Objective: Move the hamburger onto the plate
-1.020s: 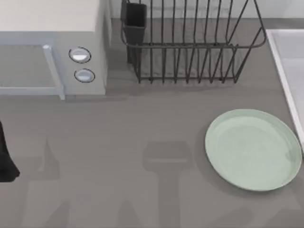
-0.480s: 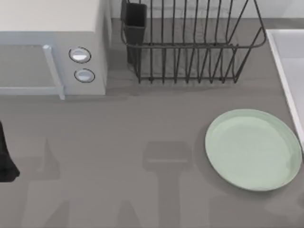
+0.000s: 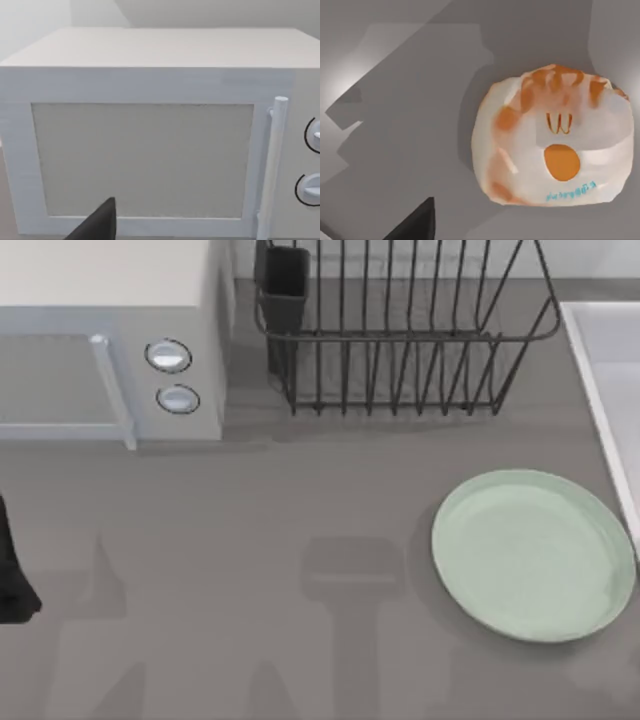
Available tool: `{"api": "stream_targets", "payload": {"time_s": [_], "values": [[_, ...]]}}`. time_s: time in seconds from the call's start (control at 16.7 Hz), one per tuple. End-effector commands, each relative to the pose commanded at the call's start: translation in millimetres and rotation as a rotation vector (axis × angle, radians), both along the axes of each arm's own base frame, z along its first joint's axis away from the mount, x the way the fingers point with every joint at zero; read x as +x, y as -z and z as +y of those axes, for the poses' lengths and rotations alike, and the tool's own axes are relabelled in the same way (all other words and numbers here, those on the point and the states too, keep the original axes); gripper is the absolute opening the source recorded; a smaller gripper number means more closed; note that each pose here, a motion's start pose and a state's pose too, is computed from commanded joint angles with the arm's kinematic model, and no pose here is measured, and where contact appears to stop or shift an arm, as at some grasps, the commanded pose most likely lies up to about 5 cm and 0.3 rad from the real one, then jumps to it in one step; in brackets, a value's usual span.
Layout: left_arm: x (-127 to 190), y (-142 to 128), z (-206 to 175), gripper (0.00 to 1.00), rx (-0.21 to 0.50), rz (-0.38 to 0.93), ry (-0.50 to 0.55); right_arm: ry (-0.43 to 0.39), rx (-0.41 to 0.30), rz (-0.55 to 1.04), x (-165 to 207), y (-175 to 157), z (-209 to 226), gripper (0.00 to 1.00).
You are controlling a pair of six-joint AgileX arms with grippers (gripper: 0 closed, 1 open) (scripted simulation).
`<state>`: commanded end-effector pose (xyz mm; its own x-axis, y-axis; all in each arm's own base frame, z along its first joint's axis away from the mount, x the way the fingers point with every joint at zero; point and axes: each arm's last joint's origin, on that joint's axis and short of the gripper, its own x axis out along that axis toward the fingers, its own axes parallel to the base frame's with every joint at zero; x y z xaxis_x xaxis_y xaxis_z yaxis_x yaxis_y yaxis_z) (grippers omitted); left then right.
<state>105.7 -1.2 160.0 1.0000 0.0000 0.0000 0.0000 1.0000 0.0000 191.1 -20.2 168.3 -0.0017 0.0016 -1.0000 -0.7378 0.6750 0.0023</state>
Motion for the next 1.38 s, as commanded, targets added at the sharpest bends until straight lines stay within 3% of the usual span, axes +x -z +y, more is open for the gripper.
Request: {"api": "stream_targets", "payload": {"time_s": [0.48, 0.84, 1.38], "values": [[0, 0, 0, 1.0, 0.0, 0.0, 0.0, 0.002, -0.001, -0.01, 3, 66, -1, 1.0], [0, 0, 0, 1.0, 0.0, 0.0, 0.0, 0.002, 0.0, -0.001, 0, 76, -1, 1.0], [0, 0, 0, 1.0, 0.0, 0.0, 0.0, 0.002, 0.0, -0.001, 0, 76, -1, 0.32]]}}
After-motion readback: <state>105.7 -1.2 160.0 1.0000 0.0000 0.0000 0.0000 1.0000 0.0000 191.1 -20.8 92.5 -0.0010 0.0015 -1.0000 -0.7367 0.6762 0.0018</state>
